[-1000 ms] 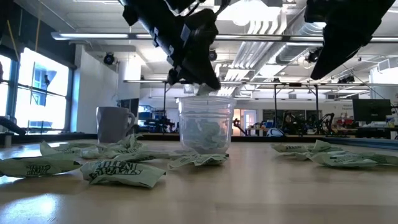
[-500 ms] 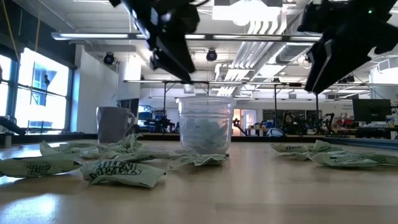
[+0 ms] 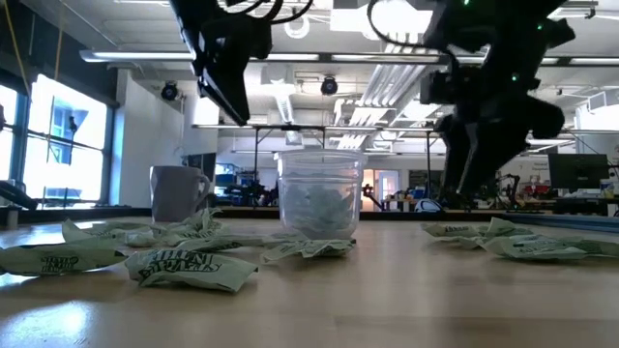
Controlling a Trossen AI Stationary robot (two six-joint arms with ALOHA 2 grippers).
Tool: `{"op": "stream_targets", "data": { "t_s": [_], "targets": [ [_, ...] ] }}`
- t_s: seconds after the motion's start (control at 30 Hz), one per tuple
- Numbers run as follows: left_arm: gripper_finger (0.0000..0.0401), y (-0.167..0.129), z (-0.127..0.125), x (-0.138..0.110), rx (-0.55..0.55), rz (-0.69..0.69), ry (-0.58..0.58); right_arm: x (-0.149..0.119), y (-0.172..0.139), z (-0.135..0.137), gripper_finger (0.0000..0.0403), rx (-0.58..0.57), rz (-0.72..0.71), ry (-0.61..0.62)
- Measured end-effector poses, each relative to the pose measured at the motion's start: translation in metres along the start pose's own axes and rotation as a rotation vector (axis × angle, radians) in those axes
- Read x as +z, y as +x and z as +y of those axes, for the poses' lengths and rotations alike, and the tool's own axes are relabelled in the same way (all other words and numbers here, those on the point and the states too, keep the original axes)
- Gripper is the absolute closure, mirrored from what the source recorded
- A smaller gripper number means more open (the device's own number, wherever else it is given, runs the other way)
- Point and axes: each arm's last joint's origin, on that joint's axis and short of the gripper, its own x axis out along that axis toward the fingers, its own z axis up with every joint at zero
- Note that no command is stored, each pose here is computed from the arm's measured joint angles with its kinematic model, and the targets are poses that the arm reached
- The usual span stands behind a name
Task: Pick and place Stevia / Truvia into bins
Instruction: Put the stevia packet into the transparent container
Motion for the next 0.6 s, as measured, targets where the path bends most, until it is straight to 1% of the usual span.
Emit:
{"op": "stream_targets", "data": {
  "t_s": [0.07,0.17,0.3,0.43,0.6],
  "targets": [
    [0.0240,0.005,0.002,-0.004,0.005,0.017,-0.003,-0.003,0.008,0.002,0.0147,0.026,0.056,-0.008],
    [0.0240,0.013,0.003,-0.014,0.014,0.059,0.000,-0.003,0.017,0.004,0.0147,0.049,0.080,-0.026],
    [0.0240,0.017,0.002,-0.018,-0.021,0.083,-0.016,0.003,0.022,0.004,0.0147,0.052,0.032,-0.031],
    [0.0240,0.014,0.002,-0.018,-0.027,0.069,-0.029,0.004,0.023,-0.001,0.0147,0.078,0.023,-0.027],
    [0.0240,0.010,0.011,-0.012,-0.060,0.015,-0.071,0.004,0.031,-0.009,0.0147,0.111,0.049,-0.028]
  ]
}}
